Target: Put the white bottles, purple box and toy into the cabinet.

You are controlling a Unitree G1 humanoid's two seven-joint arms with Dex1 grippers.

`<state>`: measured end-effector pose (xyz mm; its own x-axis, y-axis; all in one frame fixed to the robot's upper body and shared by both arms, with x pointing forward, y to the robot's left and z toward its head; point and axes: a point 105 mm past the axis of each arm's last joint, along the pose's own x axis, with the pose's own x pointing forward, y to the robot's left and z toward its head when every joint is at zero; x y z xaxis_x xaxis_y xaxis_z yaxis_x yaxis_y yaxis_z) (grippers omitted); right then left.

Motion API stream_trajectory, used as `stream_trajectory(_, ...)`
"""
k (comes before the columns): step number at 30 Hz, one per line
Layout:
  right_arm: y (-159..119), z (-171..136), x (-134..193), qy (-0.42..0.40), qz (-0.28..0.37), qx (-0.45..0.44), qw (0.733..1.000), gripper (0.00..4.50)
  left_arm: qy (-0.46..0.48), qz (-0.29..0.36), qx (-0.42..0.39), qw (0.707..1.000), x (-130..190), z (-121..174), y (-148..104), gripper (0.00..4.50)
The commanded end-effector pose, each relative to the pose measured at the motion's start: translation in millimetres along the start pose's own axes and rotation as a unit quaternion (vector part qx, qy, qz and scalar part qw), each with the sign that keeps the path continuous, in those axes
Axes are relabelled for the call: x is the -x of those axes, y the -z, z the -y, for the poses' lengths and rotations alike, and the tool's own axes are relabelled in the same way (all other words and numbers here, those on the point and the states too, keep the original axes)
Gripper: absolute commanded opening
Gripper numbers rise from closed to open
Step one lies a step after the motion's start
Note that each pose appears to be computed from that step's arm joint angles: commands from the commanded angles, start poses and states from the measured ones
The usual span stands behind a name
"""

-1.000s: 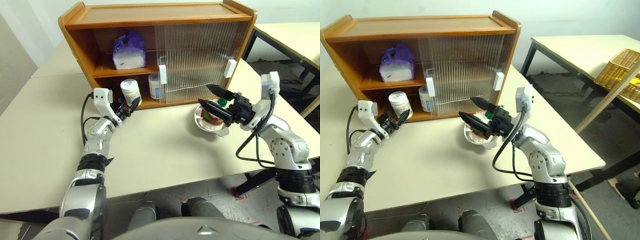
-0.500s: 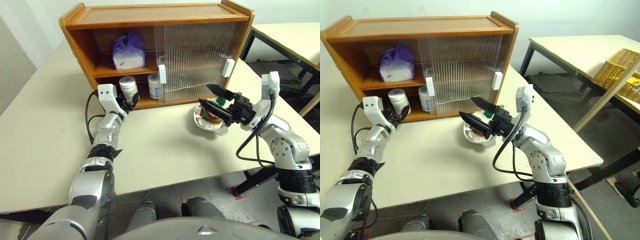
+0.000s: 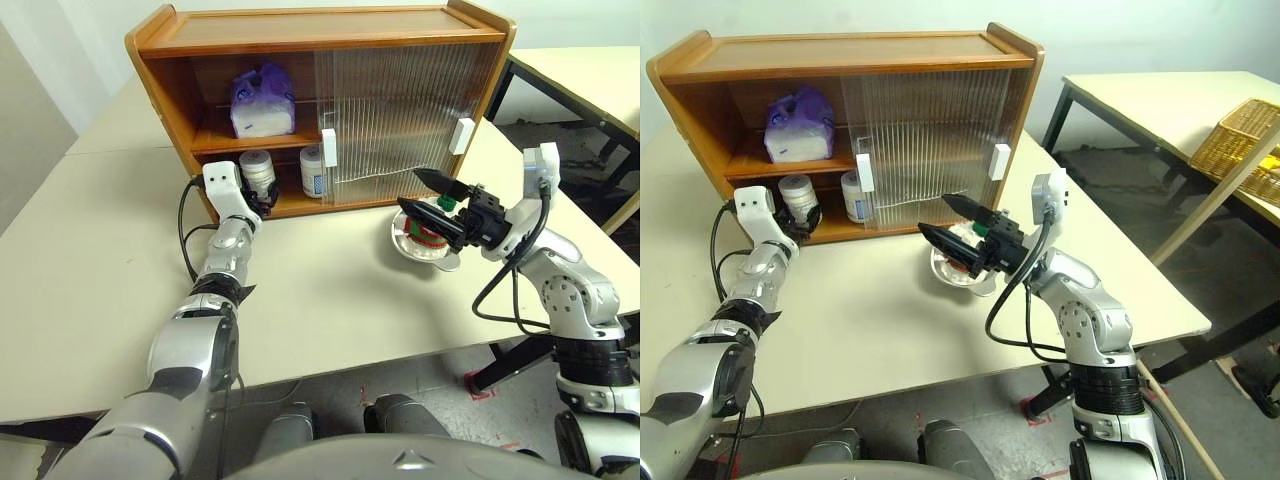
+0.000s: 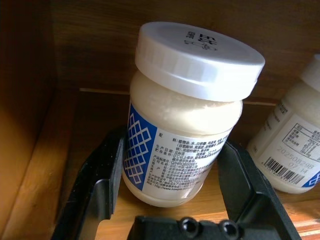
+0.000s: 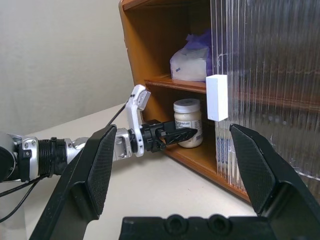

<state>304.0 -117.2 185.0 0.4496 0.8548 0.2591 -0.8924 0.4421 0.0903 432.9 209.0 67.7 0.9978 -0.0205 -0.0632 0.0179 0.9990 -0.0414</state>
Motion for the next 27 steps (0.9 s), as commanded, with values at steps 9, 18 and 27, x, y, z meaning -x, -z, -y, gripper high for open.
stream_trajectory(9,0.7,-3.3,3.8,0.005,-0.007,0.005,1.000,4.50,0.001,0.004,-0.013,1.000,-4.0,2.5,-6.2,4.00)
stream_trajectory(18,1.7,-3.7,3.3,0.000,-0.009,0.003,1.000,4.50,0.026,0.020,0.004,0.999,0.7,8.4,-3.7,4.46)
stream_trajectory(27,3.4,-4.6,2.2,-0.006,-0.011,-0.003,1.000,4.50,0.047,0.051,0.020,0.997,9.5,7.0,-9.7,4.46)
